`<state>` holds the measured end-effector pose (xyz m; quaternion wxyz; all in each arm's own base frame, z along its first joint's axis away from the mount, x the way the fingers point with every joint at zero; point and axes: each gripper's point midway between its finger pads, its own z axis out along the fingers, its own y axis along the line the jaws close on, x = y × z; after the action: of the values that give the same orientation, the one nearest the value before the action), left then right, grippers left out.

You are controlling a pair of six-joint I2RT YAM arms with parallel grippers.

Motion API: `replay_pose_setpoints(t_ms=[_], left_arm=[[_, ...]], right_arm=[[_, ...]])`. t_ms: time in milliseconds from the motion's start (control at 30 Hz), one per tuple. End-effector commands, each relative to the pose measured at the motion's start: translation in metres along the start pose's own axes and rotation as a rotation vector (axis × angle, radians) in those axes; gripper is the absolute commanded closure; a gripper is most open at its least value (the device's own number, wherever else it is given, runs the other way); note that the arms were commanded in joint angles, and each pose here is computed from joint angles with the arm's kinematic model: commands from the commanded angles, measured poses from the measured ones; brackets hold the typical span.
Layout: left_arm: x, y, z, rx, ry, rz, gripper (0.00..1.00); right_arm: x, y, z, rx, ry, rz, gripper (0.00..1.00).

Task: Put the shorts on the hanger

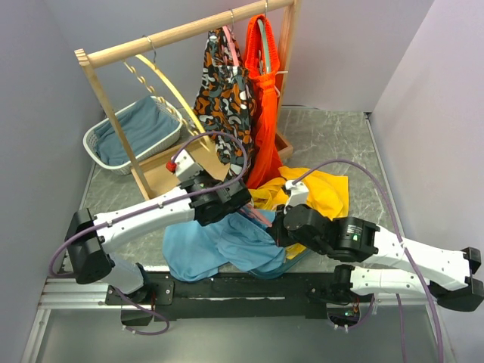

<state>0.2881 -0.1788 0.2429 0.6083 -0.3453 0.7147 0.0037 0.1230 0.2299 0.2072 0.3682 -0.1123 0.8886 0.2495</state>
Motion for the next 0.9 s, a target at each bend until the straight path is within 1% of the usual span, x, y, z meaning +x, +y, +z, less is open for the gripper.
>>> replay_pose_setpoints(t_ms=[0, 133, 333, 500, 633, 700, 733, 867], left_arm=[[-0.005, 0.038, 0.012, -0.066, -0.090, 0.201, 0.99], [-0.001, 0.042, 0.012, -0.062, -0.086, 0.203, 0.99], [0.004, 0.046, 0.014, -0.059, -0.081, 0.208, 0.99], [0.009, 0.047, 0.013, -0.057, -0.075, 0.214, 0.99], [0.013, 0.046, 0.012, -0.052, -0.073, 0.225, 0.99], [0.014, 0.046, 0.011, -0.052, -0.073, 0.225, 0.99], [0.015, 0.043, 0.010, -0.045, -0.071, 0.223, 0.99], [0.018, 0.034, 0.002, -0.015, -0.058, 0.249, 0.99]], right_arm=[[-0.005, -0.003, -0.031, -0.030, 0.008, 0.042, 1.00], [-0.014, -0.004, -0.042, -0.026, -0.005, 0.062, 1.00], [-0.014, -0.005, -0.050, -0.025, 0.012, 0.060, 1.00], [-0.028, -0.006, -0.061, -0.016, -0.023, 0.067, 1.00], [-0.049, 0.007, -0.074, -0.061, -0.061, 0.065, 1.00], [-0.056, 0.014, -0.074, -0.066, -0.066, 0.056, 1.00], [-0.061, 0.022, -0.078, -0.097, -0.073, 0.054, 1.00], [-0.069, 0.044, -0.068, -0.148, -0.080, 0.056, 1.00]])
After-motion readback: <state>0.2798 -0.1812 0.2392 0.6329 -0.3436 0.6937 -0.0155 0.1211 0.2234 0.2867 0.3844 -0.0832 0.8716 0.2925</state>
